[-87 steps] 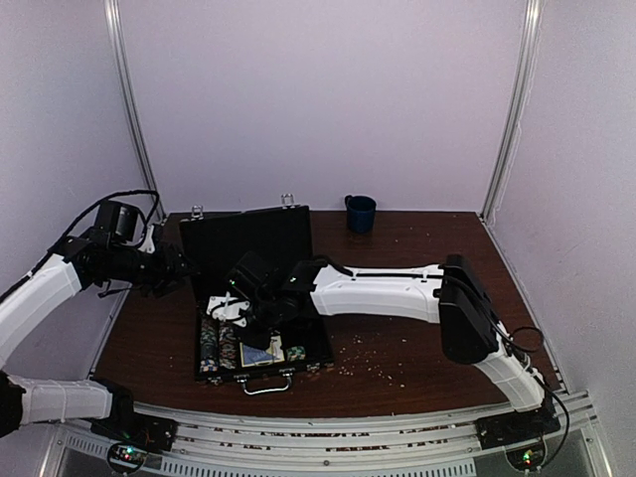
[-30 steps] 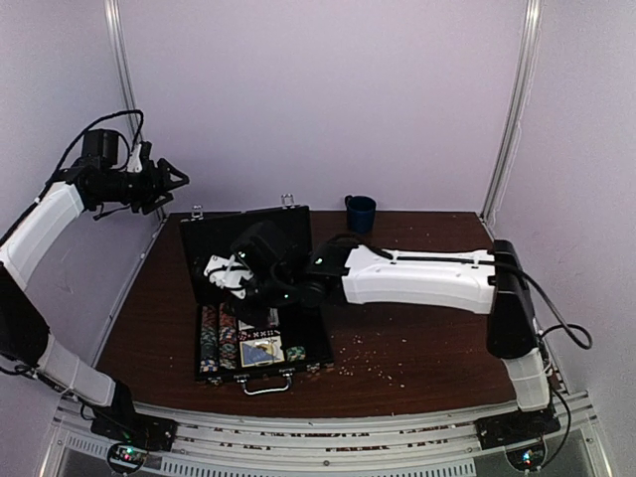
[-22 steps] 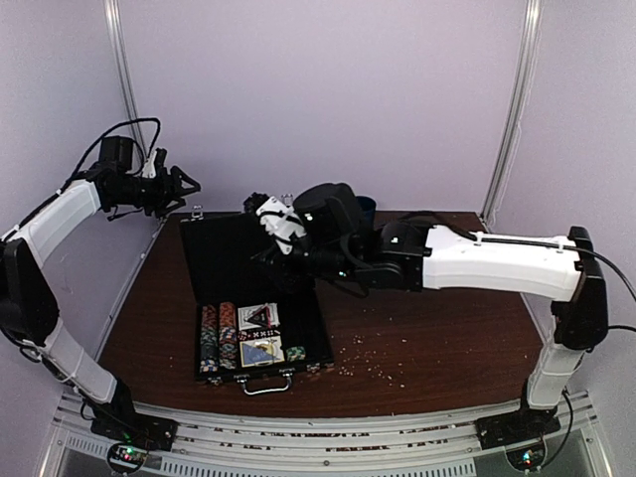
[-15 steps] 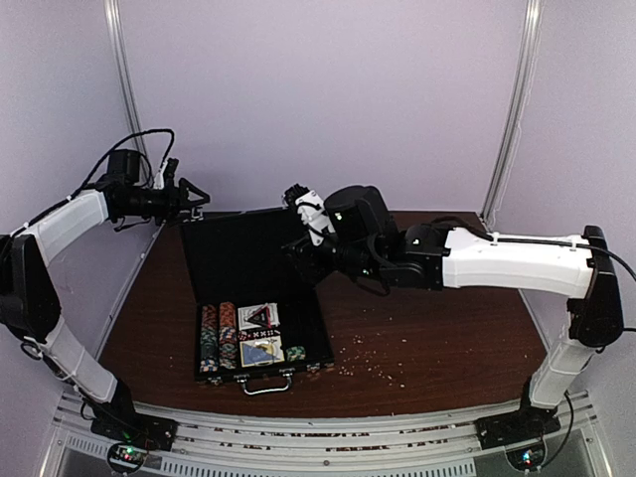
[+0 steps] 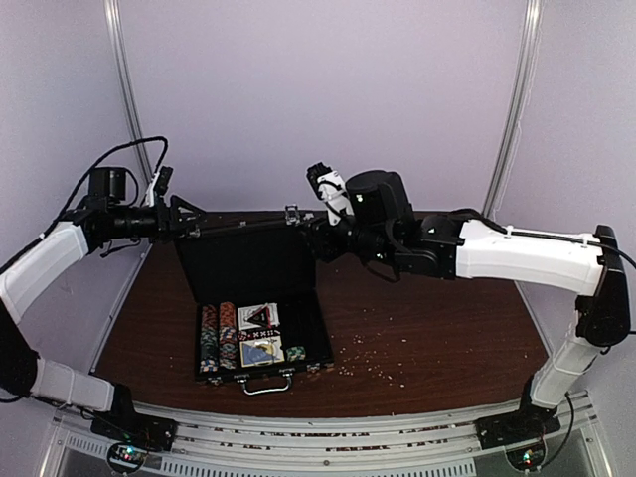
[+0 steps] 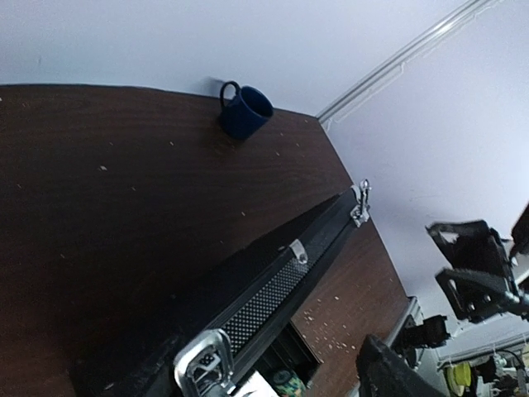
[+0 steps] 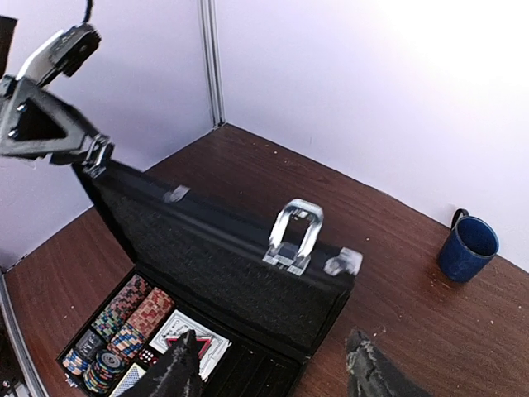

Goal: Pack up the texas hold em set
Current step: Close the lid of the box for the chip case, then press the right-side button of the box against the chip case.

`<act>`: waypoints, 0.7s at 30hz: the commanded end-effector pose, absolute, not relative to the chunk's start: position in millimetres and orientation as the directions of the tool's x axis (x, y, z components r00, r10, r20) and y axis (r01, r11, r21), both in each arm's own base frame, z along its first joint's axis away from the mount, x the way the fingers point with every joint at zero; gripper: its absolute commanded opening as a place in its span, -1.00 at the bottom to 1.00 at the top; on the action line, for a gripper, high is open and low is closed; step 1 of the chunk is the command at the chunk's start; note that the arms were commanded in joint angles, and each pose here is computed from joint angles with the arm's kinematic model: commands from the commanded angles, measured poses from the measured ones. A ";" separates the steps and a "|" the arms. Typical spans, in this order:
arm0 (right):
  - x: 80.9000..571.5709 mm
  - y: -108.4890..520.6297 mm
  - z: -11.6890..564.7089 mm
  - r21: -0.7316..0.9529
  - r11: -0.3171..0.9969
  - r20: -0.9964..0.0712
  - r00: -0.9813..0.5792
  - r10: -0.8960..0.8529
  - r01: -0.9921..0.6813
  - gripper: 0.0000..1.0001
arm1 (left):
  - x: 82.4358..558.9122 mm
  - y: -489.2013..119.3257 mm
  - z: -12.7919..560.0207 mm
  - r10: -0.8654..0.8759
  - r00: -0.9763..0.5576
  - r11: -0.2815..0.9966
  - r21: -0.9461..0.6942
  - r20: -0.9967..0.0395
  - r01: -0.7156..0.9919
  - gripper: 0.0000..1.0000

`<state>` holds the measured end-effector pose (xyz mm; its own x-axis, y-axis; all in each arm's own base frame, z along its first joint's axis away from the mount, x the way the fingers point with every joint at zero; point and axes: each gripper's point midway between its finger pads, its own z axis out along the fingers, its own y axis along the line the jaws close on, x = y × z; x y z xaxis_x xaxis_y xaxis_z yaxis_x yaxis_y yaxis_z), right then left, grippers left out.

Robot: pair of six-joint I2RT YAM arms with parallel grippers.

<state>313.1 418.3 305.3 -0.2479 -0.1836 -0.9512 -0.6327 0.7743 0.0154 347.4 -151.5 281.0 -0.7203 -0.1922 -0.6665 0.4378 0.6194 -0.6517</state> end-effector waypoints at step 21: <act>290.6 327.0 224.1 0.437 0.818 -0.695 -0.718 0.042 -0.374 0.23 | 296.2 -184.9 269.5 -0.138 -0.846 0.658 -0.686 -0.515 0.311 0.38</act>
<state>331.0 317.3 269.5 -0.5396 0.0574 -0.8400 -0.3714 0.8792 0.2986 274.8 -169.7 293.7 -0.8400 -0.2458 -0.4838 0.2835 0.5614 -0.7774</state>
